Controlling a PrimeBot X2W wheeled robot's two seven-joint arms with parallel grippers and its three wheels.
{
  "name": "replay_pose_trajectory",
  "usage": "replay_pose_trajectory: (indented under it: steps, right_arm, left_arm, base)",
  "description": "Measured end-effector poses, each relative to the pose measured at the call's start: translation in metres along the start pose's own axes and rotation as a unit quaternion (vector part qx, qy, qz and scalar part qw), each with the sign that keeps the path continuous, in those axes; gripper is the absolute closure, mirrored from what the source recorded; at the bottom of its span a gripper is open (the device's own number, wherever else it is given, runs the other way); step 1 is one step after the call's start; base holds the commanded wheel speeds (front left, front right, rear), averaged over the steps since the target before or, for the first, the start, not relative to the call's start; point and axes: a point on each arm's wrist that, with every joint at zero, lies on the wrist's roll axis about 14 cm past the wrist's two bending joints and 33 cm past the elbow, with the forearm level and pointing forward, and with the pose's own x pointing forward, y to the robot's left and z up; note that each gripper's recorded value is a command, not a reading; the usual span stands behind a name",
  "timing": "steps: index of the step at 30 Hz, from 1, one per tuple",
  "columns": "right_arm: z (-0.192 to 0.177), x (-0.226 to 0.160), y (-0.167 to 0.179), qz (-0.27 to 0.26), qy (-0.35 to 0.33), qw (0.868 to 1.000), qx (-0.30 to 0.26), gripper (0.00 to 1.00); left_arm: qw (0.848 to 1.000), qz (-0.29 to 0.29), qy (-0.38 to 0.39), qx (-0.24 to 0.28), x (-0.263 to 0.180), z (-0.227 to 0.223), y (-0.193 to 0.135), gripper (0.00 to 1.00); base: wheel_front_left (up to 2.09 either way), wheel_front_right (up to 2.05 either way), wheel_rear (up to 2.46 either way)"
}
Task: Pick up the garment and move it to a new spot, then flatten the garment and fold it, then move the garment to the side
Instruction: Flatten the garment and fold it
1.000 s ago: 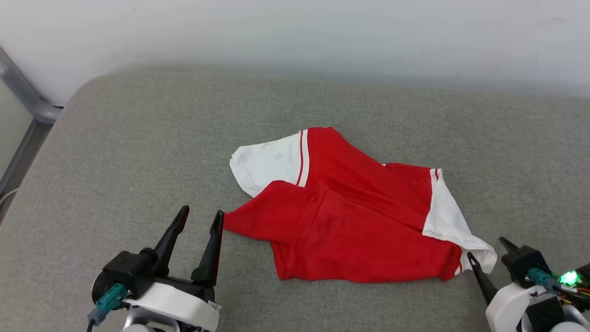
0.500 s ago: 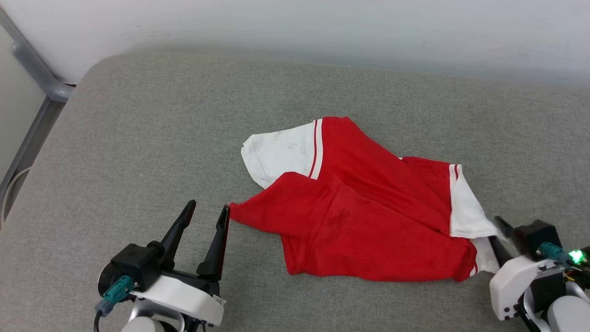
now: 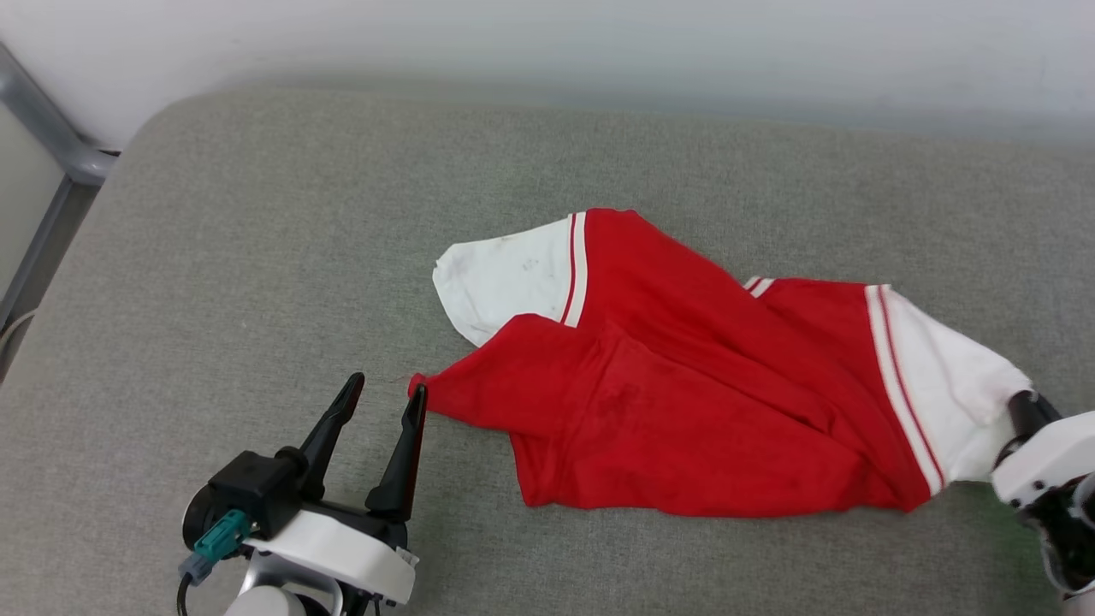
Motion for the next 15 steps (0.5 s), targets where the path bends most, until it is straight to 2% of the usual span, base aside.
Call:
replay_pose_trajectory:
  steps: [2, 3, 4, 5, 6, 15]
  right_arm:
    - [-0.006, 0.005, -0.019, -0.028, 0.023, 0.999, 0.033, 1.0]
    - [-0.011, 0.007, -0.026, -0.039, 0.037, 0.997, 0.045, 0.89]
    - [-0.016, 0.009, -0.03, -0.045, 0.05, 0.996, 0.05, 0.67]
    - [-0.019, 0.011, -0.034, -0.051, 0.057, 0.995, 0.056, 0.14]
    - [-0.02, 0.014, -0.037, -0.057, 0.061, 0.994, 0.063, 0.0]
    - [0.01, 0.021, -0.065, -0.102, 0.016, 0.994, 0.046, 0.0]
  left_arm:
    - [1.0, -0.002, 0.006, 0.001, 0.003, -0.004, 0.0, 0.0]
    - [1.0, -0.003, 0.008, 0.001, 0.006, -0.006, 0.0, 0.0]
    - [1.0, -0.003, 0.009, 0.001, 0.008, -0.007, 0.0, 0.0]
    - [1.0, -0.004, 0.012, 0.001, 0.009, -0.008, 0.0, 0.0]
    - [1.0, -0.005, 0.016, 0.001, 0.01, -0.011, 0.001, 0.0]
    - [1.0, 0.001, 0.02, 0.003, 0.009, -0.013, 0.005, 0.0]
  base:
    - [0.0, 0.0, 0.0]
    - [0.0, 0.0, 0.0]
    - [0.0, 0.0, 0.0]
    - [0.0, 0.0, 0.0]
    - [0.0, 0.0, 0.0]
    - [0.0, 0.0, 0.0]
